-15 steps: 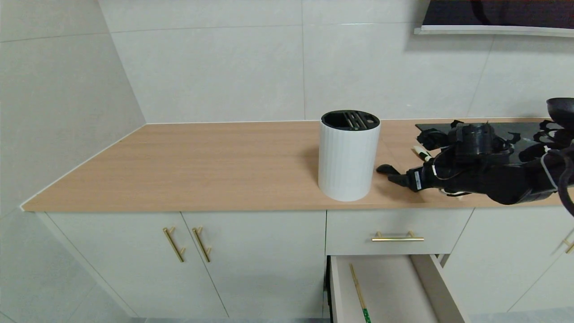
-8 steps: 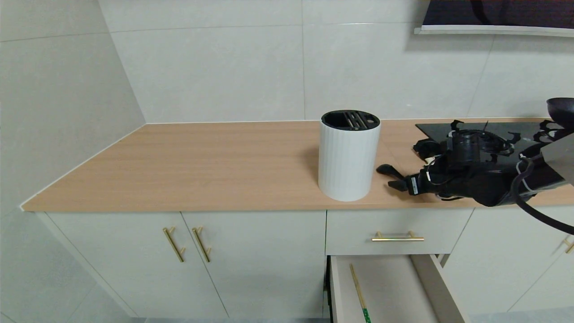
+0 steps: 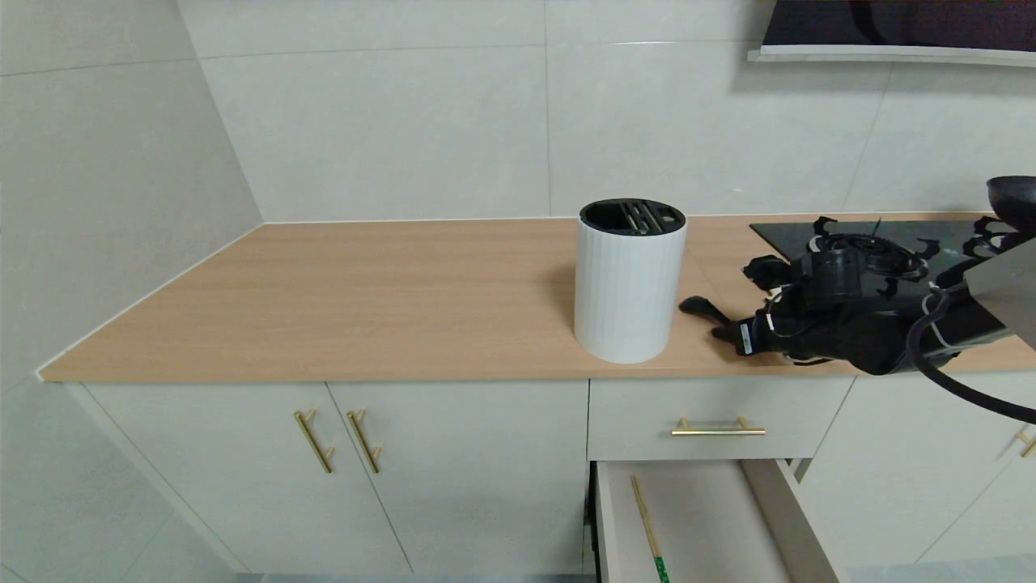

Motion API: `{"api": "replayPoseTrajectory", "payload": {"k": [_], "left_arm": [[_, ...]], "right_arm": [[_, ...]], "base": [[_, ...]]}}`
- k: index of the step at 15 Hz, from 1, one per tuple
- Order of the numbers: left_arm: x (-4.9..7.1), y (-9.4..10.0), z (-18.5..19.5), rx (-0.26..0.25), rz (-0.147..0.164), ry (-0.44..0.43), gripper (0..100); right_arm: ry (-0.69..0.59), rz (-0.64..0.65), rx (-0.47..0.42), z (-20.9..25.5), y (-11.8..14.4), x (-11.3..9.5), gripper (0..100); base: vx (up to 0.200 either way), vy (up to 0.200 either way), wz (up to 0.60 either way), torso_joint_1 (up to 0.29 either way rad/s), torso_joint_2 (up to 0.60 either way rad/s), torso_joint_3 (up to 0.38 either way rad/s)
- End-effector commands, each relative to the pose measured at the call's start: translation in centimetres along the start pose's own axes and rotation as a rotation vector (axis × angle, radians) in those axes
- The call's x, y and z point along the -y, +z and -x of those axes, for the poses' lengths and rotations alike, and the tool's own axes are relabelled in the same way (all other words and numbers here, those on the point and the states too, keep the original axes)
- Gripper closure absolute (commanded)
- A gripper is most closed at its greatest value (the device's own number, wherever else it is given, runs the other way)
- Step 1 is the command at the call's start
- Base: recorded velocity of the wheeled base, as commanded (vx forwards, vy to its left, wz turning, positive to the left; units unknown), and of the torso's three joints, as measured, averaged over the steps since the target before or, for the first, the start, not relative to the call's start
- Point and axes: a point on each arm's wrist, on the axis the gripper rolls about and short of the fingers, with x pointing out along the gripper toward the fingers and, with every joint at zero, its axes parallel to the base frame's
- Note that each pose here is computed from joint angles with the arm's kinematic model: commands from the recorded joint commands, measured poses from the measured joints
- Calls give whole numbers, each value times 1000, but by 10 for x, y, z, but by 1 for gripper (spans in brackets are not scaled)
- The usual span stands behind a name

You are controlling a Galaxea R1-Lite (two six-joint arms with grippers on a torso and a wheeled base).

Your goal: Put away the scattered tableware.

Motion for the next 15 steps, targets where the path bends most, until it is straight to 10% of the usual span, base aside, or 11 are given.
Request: {"api": "replayPoseTrajectory", "payload": {"k": [1,15], "left_arm": [[0,0,0,0,0,0,0],[0,0,0,0,0,0,0]], "right_arm": [[-2,2,10,2,3,1,100],[-161,-206,8,108,32,-34,100]], "base": [[0,0,0,0,0,0],[0,0,0,0,0,0]]}}
